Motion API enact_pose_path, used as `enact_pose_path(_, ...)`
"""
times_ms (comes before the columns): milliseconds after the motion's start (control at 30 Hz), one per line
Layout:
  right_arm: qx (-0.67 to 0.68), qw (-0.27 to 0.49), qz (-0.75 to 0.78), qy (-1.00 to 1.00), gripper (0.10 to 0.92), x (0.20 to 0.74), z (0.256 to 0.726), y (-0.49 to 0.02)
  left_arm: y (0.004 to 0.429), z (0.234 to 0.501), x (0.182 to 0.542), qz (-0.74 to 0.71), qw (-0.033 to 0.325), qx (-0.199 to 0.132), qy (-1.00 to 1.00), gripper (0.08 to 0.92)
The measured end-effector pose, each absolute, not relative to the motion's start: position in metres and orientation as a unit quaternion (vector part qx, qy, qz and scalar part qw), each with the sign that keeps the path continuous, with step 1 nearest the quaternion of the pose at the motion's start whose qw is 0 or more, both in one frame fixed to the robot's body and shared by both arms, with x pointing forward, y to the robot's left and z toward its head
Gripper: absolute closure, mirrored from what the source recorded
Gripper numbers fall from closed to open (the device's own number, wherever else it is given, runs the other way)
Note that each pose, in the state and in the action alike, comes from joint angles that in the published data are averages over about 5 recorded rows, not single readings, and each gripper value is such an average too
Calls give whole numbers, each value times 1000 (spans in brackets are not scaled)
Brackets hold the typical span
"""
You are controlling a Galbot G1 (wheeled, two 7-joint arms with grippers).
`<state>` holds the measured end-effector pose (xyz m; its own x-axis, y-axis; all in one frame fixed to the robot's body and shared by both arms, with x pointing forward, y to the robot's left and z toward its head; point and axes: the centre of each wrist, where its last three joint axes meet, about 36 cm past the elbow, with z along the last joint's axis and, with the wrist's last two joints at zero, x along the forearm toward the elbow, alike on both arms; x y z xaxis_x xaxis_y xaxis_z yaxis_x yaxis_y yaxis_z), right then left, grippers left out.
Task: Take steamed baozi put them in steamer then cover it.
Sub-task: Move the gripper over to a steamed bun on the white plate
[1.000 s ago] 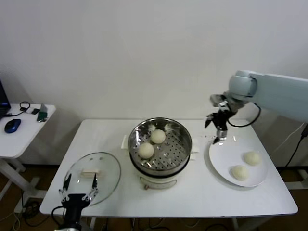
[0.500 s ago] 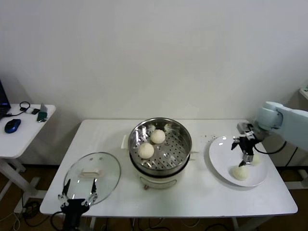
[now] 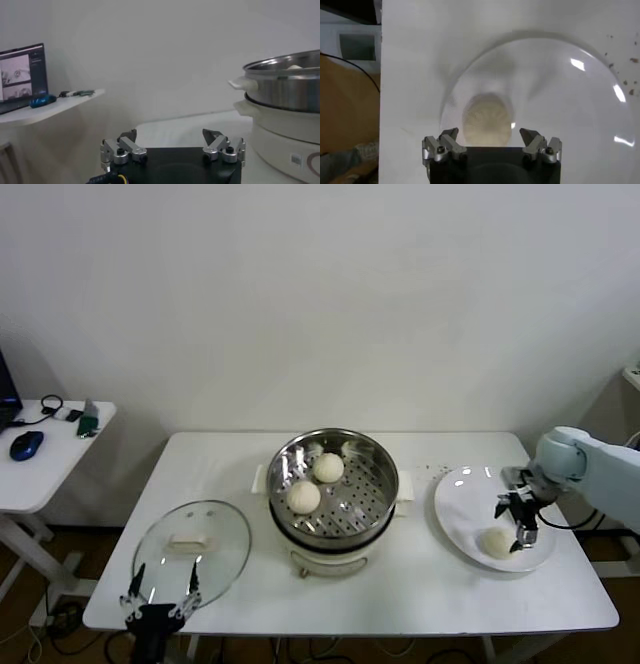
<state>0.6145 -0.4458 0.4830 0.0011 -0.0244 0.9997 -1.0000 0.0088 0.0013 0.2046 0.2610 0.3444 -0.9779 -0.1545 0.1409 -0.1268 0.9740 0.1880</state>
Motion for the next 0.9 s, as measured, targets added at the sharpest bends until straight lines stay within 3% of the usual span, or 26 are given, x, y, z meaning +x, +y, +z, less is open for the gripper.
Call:
enact_pose_path(400,506,506,491,-497,205,623,458,-442,263,340,204,-91,83,75,-990,177)
enact_pose_path(900,515,507,488,-490,315,630,456,-439,263,341,206,-89,81,79,-990,177)
